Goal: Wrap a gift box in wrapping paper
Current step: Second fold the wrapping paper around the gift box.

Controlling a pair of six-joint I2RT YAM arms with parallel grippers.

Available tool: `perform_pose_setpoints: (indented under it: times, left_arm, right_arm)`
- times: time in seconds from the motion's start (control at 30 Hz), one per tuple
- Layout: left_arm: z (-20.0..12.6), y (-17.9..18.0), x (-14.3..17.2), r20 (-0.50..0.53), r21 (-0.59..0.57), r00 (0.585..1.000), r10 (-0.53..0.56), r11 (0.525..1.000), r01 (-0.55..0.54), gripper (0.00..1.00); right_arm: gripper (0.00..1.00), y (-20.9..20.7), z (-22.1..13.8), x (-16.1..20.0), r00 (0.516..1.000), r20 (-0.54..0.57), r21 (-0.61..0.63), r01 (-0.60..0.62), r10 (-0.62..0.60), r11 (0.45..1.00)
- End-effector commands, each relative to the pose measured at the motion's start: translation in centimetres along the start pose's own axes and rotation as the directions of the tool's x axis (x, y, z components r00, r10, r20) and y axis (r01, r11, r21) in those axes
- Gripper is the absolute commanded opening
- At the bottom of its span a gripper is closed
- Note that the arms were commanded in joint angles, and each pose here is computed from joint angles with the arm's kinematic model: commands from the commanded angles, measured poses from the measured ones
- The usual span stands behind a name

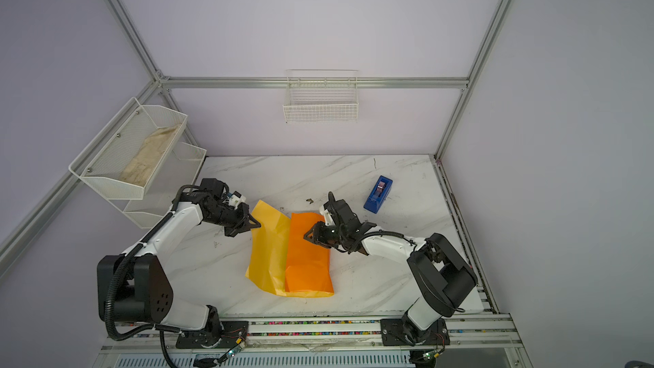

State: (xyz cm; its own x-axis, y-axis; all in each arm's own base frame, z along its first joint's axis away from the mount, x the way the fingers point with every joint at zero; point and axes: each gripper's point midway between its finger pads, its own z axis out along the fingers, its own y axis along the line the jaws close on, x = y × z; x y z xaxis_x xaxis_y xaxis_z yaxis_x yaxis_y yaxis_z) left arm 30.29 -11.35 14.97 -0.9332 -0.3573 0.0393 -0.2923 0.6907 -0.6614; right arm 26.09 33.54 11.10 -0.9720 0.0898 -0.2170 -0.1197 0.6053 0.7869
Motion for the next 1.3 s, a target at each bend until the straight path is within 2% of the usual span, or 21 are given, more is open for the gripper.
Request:
perform_pose_setpoints:
  times: [0.0,0.2,0.57,0.77,1.0,1.27]
  left_arm:
    - [-1.8,-5.8,-0.9,0.046,0.132,0.999,0.009,0.991,-0.015,0.07]
    - [0.7,-8.5,0.9,-0.017,0.138,1.000,0.023,0.990,-0.021,0.11]
    - [6.4,-9.2,2.4,-0.052,-0.015,0.997,0.052,0.999,-0.052,0.17]
    - [9.3,-8.7,3.7,-0.112,-0.063,0.992,0.061,0.996,-0.068,0.19]
    - [11.1,-7.6,4.5,-0.143,-0.098,0.988,0.050,0.993,-0.065,0.19]
    - [12.2,-5.1,5.3,-0.171,-0.155,0.985,0.029,0.986,-0.056,0.18]
  right_arm:
    - [0.35,-3.4,0.2,1.7,0.997,-0.031,0.105,-0.062,0.065,0.993]
    - [0.35,-3.5,0.2,1.8,0.997,-0.031,0.106,-0.062,0.066,0.992]
    - [0.35,-3.6,0.0,2.0,0.997,-0.027,0.104,-0.067,0.070,0.992]
    - [0.35,-3.6,-0.1,2.1,0.997,-0.024,0.104,-0.068,0.071,0.992]
    - [0.35,-3.2,-0.4,2.1,0.997,-0.020,0.095,-0.070,0.072,0.993]
    - [0.35,-0.1,-3.1,1.5,0.999,0.003,0.055,-0.039,0.038,0.998]
